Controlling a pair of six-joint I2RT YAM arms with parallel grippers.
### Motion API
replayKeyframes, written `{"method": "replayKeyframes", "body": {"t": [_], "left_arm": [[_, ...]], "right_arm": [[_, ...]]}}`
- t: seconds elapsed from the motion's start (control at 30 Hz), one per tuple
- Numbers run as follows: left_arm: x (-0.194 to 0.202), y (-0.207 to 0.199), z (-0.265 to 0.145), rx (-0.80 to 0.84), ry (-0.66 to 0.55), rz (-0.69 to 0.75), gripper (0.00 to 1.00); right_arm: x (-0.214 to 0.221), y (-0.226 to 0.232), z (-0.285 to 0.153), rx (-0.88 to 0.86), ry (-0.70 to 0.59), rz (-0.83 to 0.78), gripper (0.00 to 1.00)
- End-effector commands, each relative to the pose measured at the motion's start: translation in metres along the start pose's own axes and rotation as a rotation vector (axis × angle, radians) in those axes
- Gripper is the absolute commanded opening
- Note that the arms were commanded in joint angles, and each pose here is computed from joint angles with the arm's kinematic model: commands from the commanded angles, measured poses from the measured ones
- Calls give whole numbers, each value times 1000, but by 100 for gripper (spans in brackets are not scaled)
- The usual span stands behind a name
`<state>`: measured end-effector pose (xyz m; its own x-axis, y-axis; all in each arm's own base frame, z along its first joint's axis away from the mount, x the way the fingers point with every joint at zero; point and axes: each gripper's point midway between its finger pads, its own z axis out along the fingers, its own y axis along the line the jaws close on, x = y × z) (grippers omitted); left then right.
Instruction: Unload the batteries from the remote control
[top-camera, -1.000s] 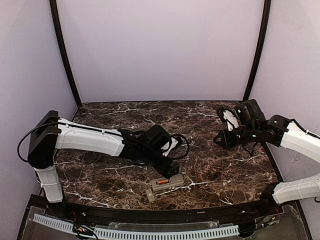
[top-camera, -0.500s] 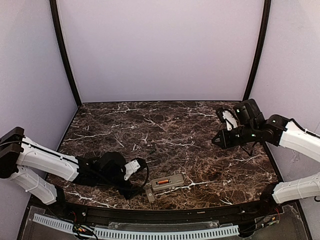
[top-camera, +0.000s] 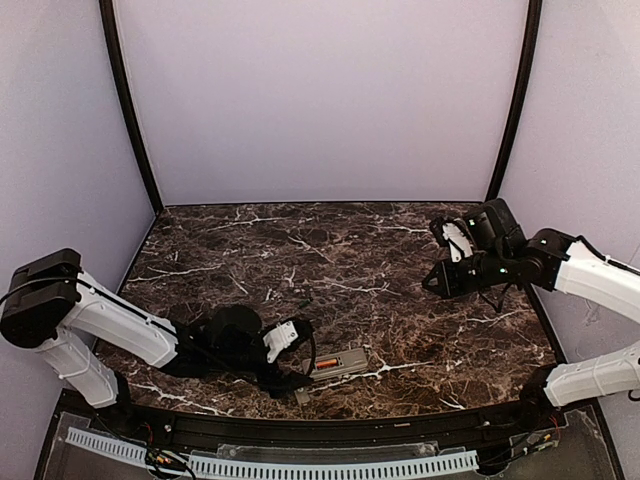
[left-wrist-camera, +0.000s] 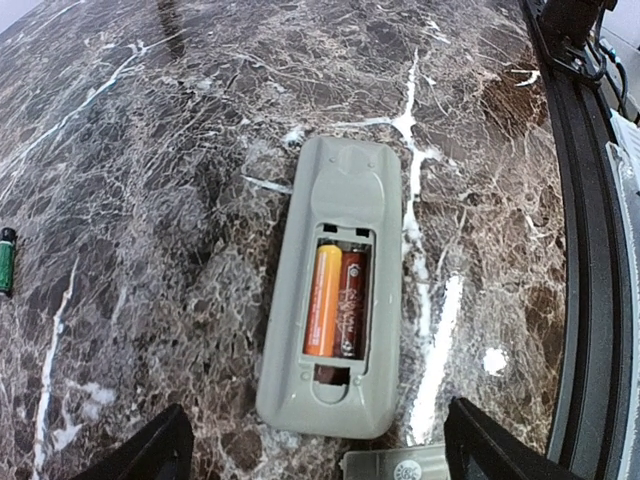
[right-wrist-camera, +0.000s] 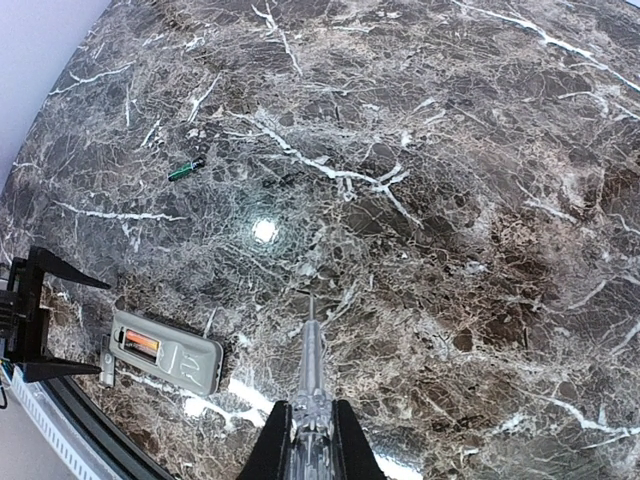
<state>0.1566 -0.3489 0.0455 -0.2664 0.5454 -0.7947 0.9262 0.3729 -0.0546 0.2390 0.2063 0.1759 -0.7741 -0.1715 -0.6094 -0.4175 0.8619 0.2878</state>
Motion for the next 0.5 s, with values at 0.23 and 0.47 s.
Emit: {"method": "replayKeyframes", "body": {"t": [0.23, 0.47], "left_arm": [[2, -13, 20, 62, 43, 125, 79], [22, -8, 24, 44, 122, 131, 74]], "right_arm": [[-11, 5, -10, -3, -34, -5, 0], [-14, 7, -8, -7, -30, -10, 0]]}}
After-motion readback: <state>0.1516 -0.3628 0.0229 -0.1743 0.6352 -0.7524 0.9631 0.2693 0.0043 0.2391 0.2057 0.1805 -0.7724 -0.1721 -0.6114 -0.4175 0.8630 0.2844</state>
